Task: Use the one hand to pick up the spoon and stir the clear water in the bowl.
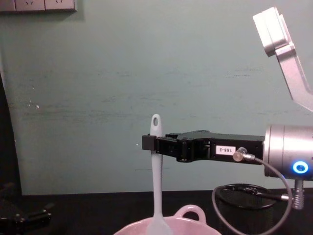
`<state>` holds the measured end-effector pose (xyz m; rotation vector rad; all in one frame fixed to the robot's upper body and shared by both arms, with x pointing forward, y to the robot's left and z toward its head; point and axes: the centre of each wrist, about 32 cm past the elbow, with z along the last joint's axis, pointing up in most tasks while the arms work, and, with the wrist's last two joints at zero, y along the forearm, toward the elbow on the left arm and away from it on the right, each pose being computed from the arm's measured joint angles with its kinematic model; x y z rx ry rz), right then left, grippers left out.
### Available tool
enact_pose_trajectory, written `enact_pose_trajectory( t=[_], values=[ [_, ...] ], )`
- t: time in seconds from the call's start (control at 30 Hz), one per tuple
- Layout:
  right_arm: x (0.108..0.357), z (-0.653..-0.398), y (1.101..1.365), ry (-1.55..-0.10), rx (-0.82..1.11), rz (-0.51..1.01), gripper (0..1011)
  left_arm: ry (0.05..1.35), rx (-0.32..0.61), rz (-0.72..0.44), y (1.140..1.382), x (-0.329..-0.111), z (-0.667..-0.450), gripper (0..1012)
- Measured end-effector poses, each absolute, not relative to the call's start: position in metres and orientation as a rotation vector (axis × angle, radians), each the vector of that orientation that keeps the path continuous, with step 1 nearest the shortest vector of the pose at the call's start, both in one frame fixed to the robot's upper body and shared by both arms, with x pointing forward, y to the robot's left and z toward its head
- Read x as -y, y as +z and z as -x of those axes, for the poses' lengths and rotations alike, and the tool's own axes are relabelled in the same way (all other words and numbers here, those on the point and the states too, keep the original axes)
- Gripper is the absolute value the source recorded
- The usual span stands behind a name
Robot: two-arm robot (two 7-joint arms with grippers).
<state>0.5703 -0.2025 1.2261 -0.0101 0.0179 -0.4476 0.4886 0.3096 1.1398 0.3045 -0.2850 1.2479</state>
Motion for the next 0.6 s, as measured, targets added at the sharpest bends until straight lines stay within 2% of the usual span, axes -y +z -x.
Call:
enact_pose_trajectory(
  t=[0.6],
  values=[
    [0.176,-0.578,1.21,-0.407,-0.02,0.025,121,1.248,0.285,-0.304,1.14,-0.31,-0.489,1011]
  ],
)
